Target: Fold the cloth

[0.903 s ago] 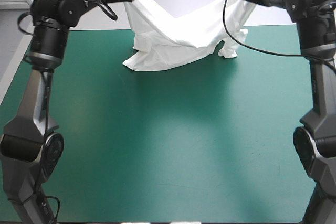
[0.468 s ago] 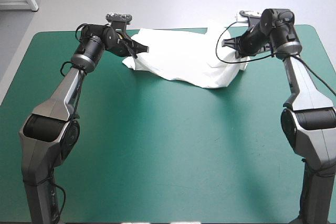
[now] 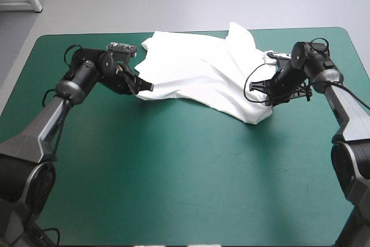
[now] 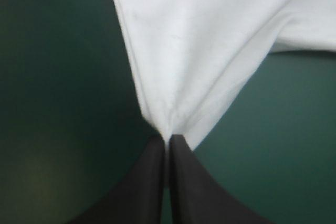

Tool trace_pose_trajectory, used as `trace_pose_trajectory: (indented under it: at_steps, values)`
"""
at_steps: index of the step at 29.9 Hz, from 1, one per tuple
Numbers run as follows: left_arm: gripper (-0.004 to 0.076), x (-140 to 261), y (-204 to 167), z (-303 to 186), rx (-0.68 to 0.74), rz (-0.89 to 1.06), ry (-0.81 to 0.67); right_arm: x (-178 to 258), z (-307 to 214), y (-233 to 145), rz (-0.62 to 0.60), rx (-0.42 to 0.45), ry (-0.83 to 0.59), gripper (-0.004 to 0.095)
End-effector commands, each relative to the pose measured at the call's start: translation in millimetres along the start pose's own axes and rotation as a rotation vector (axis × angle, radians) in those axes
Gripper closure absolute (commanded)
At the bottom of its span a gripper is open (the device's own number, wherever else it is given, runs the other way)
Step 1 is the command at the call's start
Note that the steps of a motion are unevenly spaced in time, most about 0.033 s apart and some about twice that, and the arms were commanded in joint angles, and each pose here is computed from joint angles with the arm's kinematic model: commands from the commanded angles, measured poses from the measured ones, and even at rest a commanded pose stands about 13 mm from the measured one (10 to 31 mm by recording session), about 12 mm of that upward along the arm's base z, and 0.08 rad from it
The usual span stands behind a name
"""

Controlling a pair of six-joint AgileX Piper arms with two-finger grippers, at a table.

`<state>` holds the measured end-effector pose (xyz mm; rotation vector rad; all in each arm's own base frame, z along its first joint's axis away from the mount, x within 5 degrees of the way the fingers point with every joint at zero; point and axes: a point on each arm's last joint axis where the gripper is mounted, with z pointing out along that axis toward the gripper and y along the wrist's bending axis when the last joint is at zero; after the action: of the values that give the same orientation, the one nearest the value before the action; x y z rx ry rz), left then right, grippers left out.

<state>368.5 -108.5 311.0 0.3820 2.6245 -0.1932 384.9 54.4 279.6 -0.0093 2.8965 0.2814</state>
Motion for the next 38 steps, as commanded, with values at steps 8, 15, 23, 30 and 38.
trace_pose_trajectory:
  at_steps: [8,15,23,30,38]
  values:
    - [0.0733,106,-14,-74,0.084,0.056,0.127,111,-67,-9,-0.021,0.060,-0.047,0.0927]
    - [0.0733,161,-27,-101,0.209,0.005,0.232,180,-73,-17,0.009,0.073,-0.011,0.0927]
    - [0.0733,202,-34,-101,0.283,-0.083,0.268,222,-57,-20,0.064,0.034,0.045,0.0927]
    - [0.0733,241,-37,-81,0.319,-0.140,0.376,251,-33,-21,0.110,-0.016,0.147,0.0927]
    - [0.0730,254,-30,-70,0.259,-0.108,0.424,255,-31,-23,0.128,-0.005,0.145,0.0926]
